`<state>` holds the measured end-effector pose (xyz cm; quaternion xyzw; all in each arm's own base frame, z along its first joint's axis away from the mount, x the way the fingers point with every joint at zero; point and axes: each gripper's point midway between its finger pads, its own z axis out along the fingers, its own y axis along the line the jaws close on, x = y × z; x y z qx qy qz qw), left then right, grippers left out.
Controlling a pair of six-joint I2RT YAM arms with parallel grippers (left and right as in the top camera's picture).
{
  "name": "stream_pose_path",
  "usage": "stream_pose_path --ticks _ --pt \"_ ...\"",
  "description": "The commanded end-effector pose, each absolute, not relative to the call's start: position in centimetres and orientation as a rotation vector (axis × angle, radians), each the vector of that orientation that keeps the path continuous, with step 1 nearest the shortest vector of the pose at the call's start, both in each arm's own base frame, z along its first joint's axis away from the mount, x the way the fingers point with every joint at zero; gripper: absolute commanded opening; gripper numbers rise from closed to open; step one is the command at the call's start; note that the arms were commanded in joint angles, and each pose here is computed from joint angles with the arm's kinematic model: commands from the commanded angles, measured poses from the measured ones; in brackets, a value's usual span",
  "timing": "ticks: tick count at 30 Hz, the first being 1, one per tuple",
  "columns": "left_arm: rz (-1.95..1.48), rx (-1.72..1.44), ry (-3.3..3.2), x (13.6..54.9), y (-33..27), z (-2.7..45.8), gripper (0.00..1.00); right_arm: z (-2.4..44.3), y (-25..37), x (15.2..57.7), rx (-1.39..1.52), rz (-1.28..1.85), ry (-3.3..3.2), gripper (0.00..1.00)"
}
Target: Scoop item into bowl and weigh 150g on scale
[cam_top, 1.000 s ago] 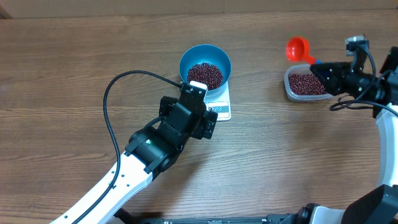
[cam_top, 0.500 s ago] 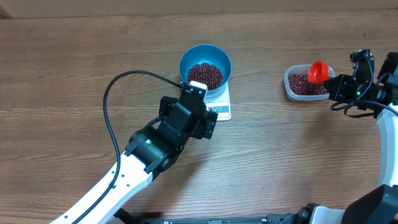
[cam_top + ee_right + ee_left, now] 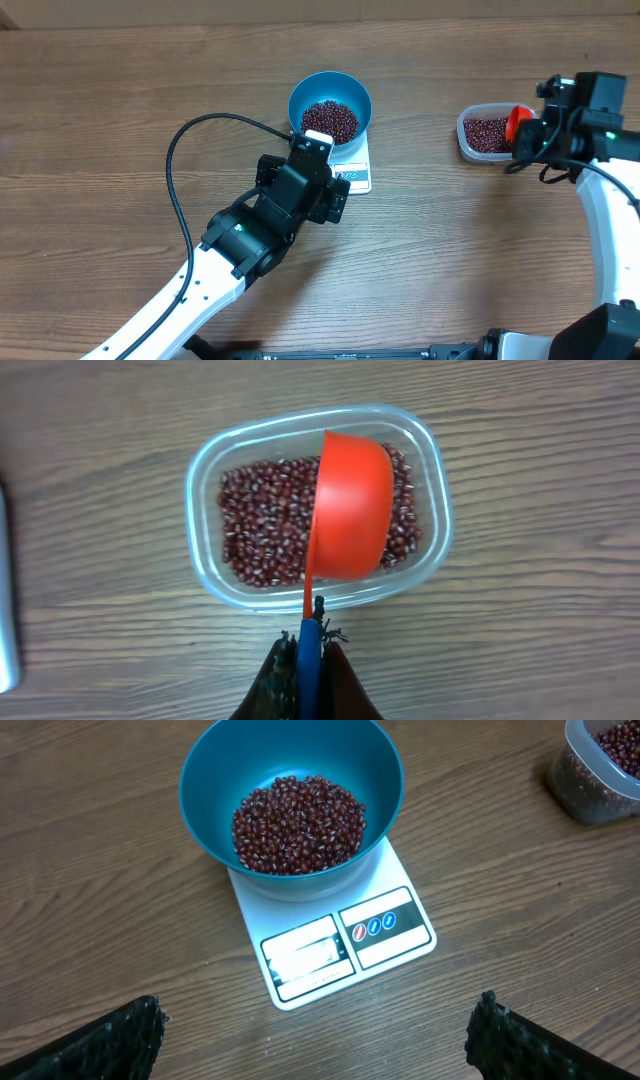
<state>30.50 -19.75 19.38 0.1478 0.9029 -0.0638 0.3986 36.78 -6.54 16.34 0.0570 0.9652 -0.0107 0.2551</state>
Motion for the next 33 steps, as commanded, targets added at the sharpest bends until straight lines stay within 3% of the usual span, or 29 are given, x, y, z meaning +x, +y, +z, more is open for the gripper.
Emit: stream_pose_path --ticks 1,14,33 --pt "-0.147 0.356 2.296 30.6 -19.6 18.9 1.00 16.8 -7.7 37.4 0.168 -0.173 2.614 0.04" --pt "-0.147 0.356 2.296 30.6 -19.6 18.9 1.00 11.4 -7.5 37.9 0.144 -0.155 2.766 0.04" --pt "-0.147 0.356 2.296 30.6 -19.6 18.9 1.00 9.0 -4.0 38.5 -0.009 0.120 2.796 0.04"
